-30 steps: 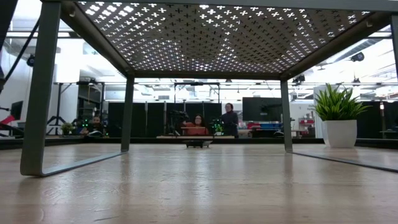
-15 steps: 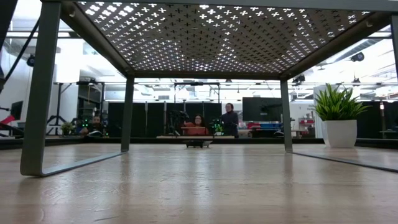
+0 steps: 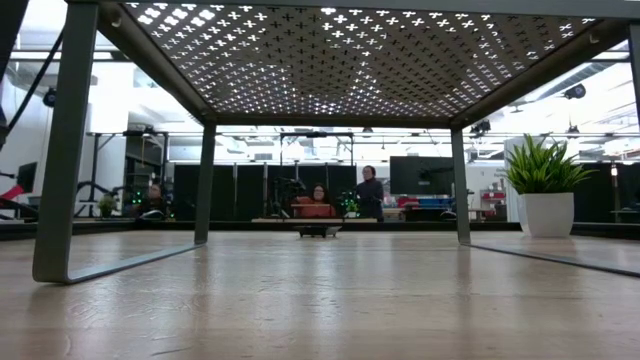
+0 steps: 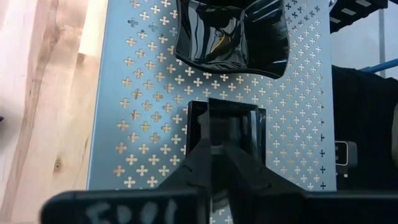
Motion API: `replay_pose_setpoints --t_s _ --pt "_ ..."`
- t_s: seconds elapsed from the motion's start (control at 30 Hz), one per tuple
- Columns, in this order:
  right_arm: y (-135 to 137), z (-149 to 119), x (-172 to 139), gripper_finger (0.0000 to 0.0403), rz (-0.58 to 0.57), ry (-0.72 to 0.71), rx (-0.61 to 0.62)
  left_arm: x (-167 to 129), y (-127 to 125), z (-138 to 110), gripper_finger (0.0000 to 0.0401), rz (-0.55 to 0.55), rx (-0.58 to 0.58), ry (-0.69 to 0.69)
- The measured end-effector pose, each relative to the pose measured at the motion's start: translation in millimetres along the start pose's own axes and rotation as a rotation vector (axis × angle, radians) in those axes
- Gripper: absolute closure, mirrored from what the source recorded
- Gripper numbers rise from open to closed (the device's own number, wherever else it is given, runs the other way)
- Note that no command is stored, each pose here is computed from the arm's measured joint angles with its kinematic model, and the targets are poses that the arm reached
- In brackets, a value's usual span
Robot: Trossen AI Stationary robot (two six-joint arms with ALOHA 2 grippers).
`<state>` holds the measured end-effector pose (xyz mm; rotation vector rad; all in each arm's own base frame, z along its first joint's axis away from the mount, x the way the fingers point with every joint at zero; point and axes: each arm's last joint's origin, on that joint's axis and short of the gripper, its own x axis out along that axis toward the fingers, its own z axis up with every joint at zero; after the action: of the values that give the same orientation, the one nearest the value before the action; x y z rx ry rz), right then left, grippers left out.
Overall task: Pick & Place Mini shaped plates
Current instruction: Stack the square plate on top of the square plate on the shelf
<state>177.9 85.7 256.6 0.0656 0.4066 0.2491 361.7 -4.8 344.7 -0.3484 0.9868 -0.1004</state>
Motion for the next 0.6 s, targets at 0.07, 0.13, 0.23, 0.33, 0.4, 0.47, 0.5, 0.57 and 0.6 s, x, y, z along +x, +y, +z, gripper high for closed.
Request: replay_pose_setpoints --t_s 0.07,0.13,0.23,0.33,0.4,0.47,0.5,0.57,0.6 --pt "0.0 0.0 0.0 0.0394 0.000 0.000 0.000 0.0 -0.1 0.0 0.0355 -0.005 -0.018 0.001" --pt "0.0 0.0 0.0 0.0394 0.000 0.000 0.000 0.0 -0.1 0.0 0.0341 -0.005 -0.019 0.001" --pt "-0.1 0.0 0.0 0.0394 0.000 0.000 0.000 0.0 -0.1 0.0 0.0330 -0.005 -0.019 0.001" --pt "0.0 -0.1 0.0 0.0394 -0.001 0.000 0.000 -0.6 -0.4 0.3 0.0328 -0.005 -0.019 0.000" --pt "-0.1 -0.1 0.0 0.0394 -0.001 0.000 0.000 -1.4 -0.7 0.9 0.0329 -0.006 -0.019 -0.003" --pt "-0.1 -0.1 0.0 0.0394 -0.001 0.000 0.000 -2.9 -0.9 2.0 0.0330 -0.007 -0.030 -0.010" --pt "0.0 -0.1 0.0 0.0394 0.000 0.000 0.000 -3.7 -1.2 2.5 0.0330 -0.007 -0.035 -0.013" --pt "-0.1 -0.1 0.0 0.0394 -0.001 0.001 0.003 -5.8 -1.6 4.0 0.0328 -0.008 -0.037 -0.021" --pt "0.0 -0.1 0.0 0.0394 0.000 0.001 0.003 -7.1 -1.9 4.6 0.0328 -0.009 -0.036 -0.024"
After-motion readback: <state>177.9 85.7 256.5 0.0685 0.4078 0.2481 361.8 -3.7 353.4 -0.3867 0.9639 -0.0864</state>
